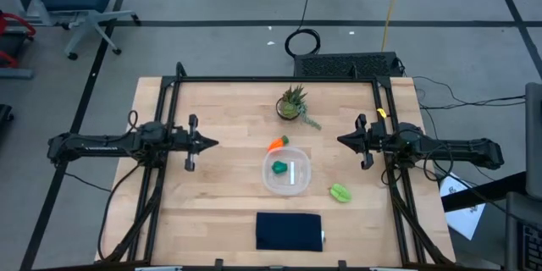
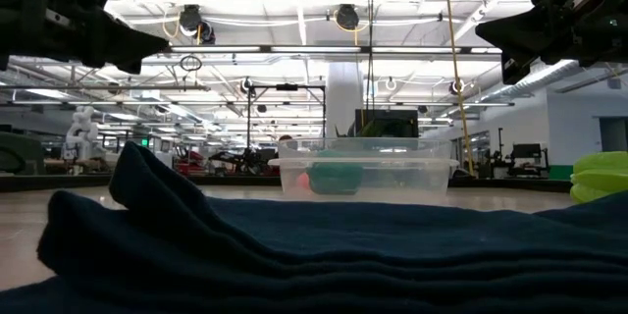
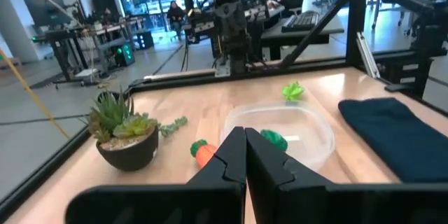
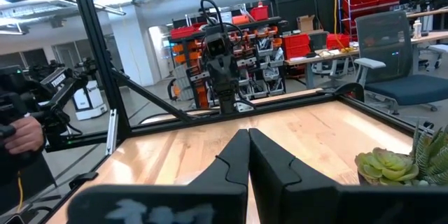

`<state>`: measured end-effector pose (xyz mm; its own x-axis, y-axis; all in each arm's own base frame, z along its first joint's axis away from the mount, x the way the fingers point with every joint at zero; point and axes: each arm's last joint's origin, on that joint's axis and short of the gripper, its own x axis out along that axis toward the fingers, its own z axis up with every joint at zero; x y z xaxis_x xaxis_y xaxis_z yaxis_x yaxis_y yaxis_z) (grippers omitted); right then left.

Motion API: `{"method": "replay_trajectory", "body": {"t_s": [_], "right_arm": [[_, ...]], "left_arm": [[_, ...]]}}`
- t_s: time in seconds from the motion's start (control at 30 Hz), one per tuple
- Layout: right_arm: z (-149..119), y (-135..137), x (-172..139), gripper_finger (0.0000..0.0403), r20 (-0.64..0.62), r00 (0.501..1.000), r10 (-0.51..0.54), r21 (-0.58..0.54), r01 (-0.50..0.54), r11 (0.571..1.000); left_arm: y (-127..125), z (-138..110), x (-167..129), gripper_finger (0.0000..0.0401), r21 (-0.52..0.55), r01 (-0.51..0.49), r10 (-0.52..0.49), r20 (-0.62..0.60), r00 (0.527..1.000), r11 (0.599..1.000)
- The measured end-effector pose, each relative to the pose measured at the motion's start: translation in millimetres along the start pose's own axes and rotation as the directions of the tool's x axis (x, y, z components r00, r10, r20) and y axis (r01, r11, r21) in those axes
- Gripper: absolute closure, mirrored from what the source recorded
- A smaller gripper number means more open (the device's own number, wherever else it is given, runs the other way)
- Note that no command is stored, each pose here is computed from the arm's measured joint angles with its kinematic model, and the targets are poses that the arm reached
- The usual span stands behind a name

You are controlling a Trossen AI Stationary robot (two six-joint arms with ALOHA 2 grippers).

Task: Pick and placing Produce into tupperware
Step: Put the star fruit into the transparent bin

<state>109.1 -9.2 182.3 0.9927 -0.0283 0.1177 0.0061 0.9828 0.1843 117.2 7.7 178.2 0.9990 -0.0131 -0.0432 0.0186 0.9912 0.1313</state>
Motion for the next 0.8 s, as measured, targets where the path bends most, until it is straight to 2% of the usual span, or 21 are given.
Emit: {"method": "replay_trajectory", "body": {"t_s": [0.33, 0.8], "right_arm": [[-0.4, -0.1, 0.0, 0.0403, -0.005, 1.0, -0.001, -0.001, 0.001, 1.0], [-0.4, -0.1, 0.0, 0.0403, -0.004, 1.0, -0.001, -0.018, 0.001, 1.0]], "left_arm": [[-0.5, -7.0, -0.2, 0.0401, -0.021, -0.008, 0.007, -0.074, 0.997, 1.0], [-0.2, -7.4, -0.1, 0.0396, -0.021, -0.017, 0.016, -0.079, 0.997, 1.0]]}}
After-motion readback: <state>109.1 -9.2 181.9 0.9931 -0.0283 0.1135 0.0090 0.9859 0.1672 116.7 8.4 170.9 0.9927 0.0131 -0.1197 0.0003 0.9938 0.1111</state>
